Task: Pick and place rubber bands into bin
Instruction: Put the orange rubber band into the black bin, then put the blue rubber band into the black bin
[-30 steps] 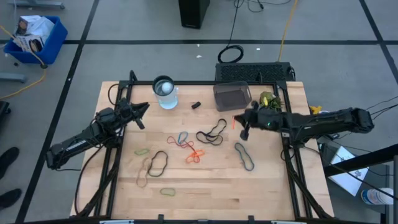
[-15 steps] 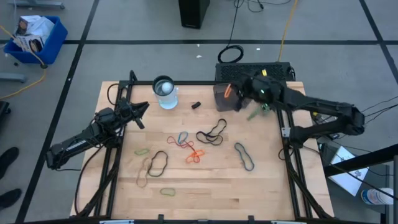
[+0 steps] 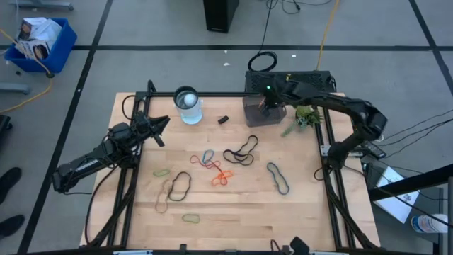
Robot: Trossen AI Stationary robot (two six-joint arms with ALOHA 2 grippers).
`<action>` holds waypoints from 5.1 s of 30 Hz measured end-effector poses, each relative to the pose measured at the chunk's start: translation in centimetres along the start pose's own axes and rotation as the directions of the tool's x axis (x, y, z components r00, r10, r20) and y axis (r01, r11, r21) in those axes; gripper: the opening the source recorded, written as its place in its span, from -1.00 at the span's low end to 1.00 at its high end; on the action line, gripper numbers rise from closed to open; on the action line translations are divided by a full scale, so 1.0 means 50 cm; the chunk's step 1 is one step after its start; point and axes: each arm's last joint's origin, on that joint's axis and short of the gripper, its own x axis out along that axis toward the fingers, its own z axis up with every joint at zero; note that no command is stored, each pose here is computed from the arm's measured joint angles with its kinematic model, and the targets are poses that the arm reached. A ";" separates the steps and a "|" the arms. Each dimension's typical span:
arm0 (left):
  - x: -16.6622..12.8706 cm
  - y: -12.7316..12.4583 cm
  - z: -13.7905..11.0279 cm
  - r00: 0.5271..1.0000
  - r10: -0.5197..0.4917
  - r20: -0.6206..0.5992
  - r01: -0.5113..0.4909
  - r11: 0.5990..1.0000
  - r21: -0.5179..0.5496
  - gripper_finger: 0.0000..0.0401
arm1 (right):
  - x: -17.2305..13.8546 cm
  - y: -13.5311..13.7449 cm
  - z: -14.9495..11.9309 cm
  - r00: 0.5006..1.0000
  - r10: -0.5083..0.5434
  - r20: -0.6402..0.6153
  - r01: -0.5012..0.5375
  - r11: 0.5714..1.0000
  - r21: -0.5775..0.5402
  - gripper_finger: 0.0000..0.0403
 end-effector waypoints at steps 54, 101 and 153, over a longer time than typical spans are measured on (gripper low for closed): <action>0.000 0.000 0.000 1.000 0.000 0.000 0.000 1.000 0.001 -0.65 | -0.084 0.019 0.004 0.981 0.134 0.138 -0.132 0.991 -0.026 -0.27; 0.000 0.000 0.001 1.000 0.000 0.000 0.000 0.998 0.056 -0.65 | -0.005 0.283 -0.375 0.916 0.326 -0.234 -0.401 0.710 -0.579 -0.34; 0.000 0.000 0.000 1.000 0.002 -0.003 -0.001 0.998 0.068 -0.65 | -0.291 0.147 -0.106 0.395 0.716 0.576 -0.581 0.680 -0.448 -1.00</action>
